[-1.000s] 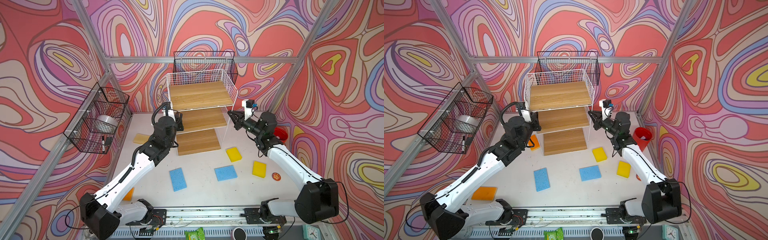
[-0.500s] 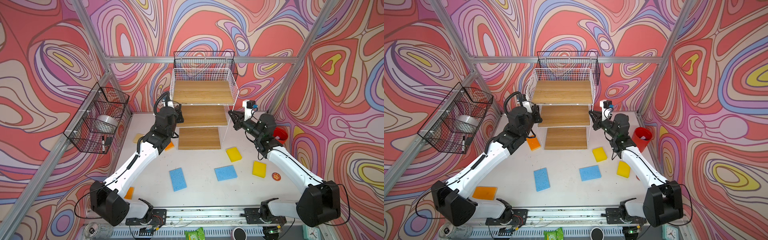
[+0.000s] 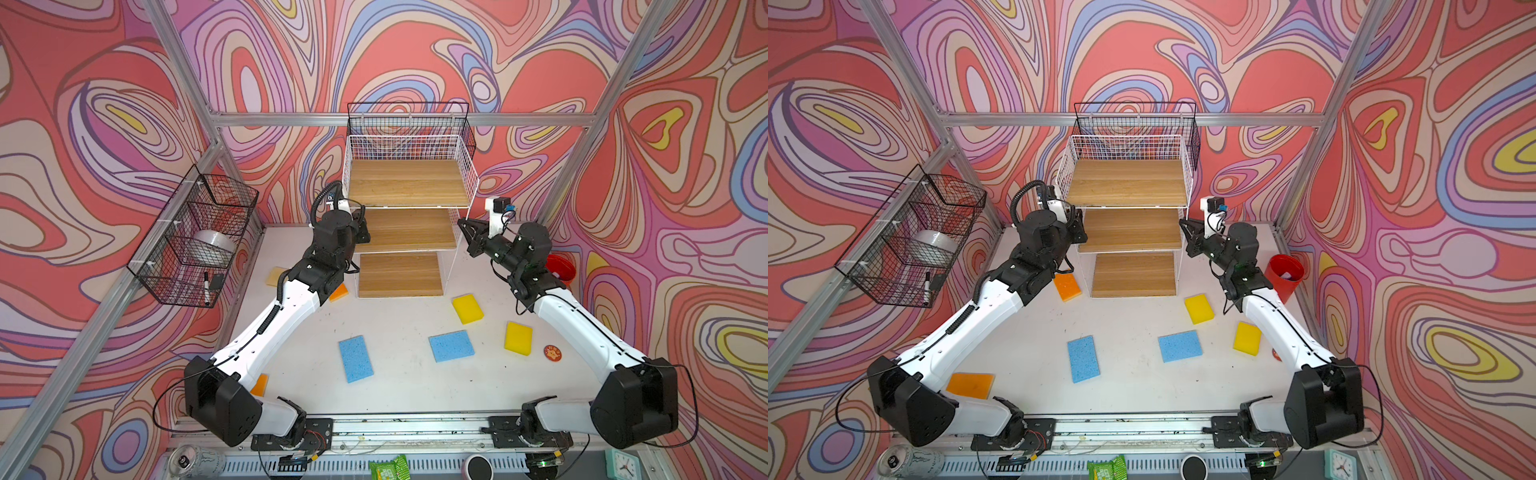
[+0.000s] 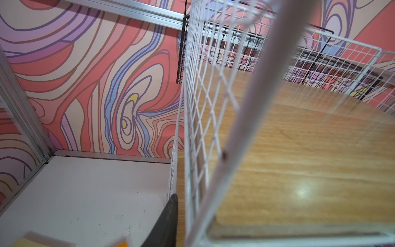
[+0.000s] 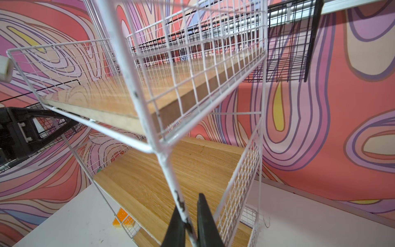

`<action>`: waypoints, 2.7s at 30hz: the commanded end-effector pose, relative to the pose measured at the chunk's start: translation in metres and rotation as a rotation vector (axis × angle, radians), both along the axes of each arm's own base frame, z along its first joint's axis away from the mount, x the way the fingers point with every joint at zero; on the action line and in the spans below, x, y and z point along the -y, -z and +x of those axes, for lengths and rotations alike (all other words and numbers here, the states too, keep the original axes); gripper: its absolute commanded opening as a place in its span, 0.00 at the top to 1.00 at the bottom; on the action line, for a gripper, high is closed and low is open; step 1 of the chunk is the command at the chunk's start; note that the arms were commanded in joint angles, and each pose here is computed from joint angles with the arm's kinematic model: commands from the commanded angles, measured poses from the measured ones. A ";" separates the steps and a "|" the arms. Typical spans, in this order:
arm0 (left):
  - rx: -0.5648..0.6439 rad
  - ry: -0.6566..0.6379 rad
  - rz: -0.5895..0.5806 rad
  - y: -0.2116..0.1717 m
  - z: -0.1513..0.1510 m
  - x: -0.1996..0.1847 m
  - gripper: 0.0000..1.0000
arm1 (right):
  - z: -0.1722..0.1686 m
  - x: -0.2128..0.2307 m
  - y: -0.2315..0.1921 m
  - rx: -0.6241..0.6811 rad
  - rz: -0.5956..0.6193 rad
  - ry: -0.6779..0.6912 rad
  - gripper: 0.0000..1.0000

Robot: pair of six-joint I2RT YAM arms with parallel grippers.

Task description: Place and organize the cleaning sponges onto the shelf

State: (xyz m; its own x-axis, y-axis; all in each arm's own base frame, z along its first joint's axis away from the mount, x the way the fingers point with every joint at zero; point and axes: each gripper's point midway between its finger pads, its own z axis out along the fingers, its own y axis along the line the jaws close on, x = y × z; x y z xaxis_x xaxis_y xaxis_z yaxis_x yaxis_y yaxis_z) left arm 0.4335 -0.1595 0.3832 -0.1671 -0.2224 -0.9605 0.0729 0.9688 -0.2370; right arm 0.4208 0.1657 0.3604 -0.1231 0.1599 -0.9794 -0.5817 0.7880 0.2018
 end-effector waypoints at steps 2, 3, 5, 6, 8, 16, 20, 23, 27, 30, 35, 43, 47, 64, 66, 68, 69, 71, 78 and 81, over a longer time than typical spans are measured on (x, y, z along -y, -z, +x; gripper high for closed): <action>-0.060 0.084 0.028 0.019 0.014 0.020 0.62 | 0.022 0.007 0.002 -0.098 0.137 0.070 0.93; -0.059 0.089 0.026 0.018 0.013 0.021 0.59 | 0.022 0.007 0.002 -0.099 0.137 0.070 0.86; -0.058 0.098 0.021 0.016 0.011 0.021 0.52 | 0.021 0.008 0.002 -0.100 0.136 0.073 0.73; -0.058 0.101 0.019 0.015 0.009 0.021 0.48 | 0.020 0.008 0.001 -0.098 0.135 0.075 0.67; -0.061 0.107 0.015 0.015 0.006 0.020 0.41 | 0.017 0.009 -0.001 -0.091 0.133 0.076 0.58; -0.049 0.113 0.003 0.006 -0.007 0.015 0.38 | 0.006 0.009 -0.015 -0.069 0.138 0.069 0.54; -0.038 0.114 -0.002 -0.002 -0.011 0.013 0.38 | 0.000 0.006 -0.025 -0.054 0.141 0.058 0.68; -0.028 0.117 -0.004 -0.007 -0.013 0.012 0.38 | -0.003 0.005 -0.031 -0.046 0.139 0.055 0.69; -0.022 0.122 -0.004 -0.014 -0.013 0.014 0.38 | -0.005 0.006 -0.036 -0.041 0.137 0.058 0.66; -0.016 0.125 -0.003 -0.019 -0.013 0.014 0.38 | -0.004 0.007 -0.038 -0.041 0.133 0.069 0.63; 0.004 0.129 0.000 -0.033 -0.011 0.015 0.40 | -0.005 0.006 -0.048 -0.027 0.138 0.062 0.73; 0.017 0.140 -0.006 -0.043 -0.011 0.017 0.47 | -0.005 0.004 -0.065 0.000 0.139 0.052 0.83; 0.023 0.139 -0.005 -0.047 -0.010 0.017 0.48 | -0.005 0.003 -0.068 0.005 0.133 0.053 0.83; 0.009 0.132 -0.004 -0.044 -0.040 0.001 0.00 | -0.019 0.007 -0.068 0.007 0.102 0.059 0.10; 0.013 0.130 -0.009 -0.046 -0.047 -0.003 0.00 | -0.024 0.008 -0.070 0.014 0.094 0.060 0.05; 0.014 0.125 -0.014 -0.046 -0.053 -0.008 0.00 | -0.027 0.011 -0.070 0.013 0.085 0.078 0.04; 0.011 0.122 -0.013 -0.045 -0.057 -0.010 0.00 | -0.029 0.014 -0.070 0.016 0.082 0.090 0.03; 0.002 0.114 -0.011 -0.044 -0.062 -0.014 0.00 | -0.033 0.018 -0.071 0.020 0.080 0.106 0.02; -0.061 0.087 -0.008 -0.027 -0.085 -0.030 0.00 | -0.051 0.026 -0.067 0.004 0.090 0.124 0.02; -0.104 0.084 -0.004 -0.012 -0.097 -0.036 0.02 | -0.061 0.032 -0.060 -0.022 0.092 0.145 0.02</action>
State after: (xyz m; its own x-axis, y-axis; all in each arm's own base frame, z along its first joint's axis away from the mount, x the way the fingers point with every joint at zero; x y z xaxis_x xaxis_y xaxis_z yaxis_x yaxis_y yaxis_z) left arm 0.3474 -0.1338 0.4152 -0.2231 -0.2094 -0.9520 0.1723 0.9528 -0.2499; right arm 0.3675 0.1388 0.4296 -0.0852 0.2652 -0.9604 -0.4875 0.8296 0.2723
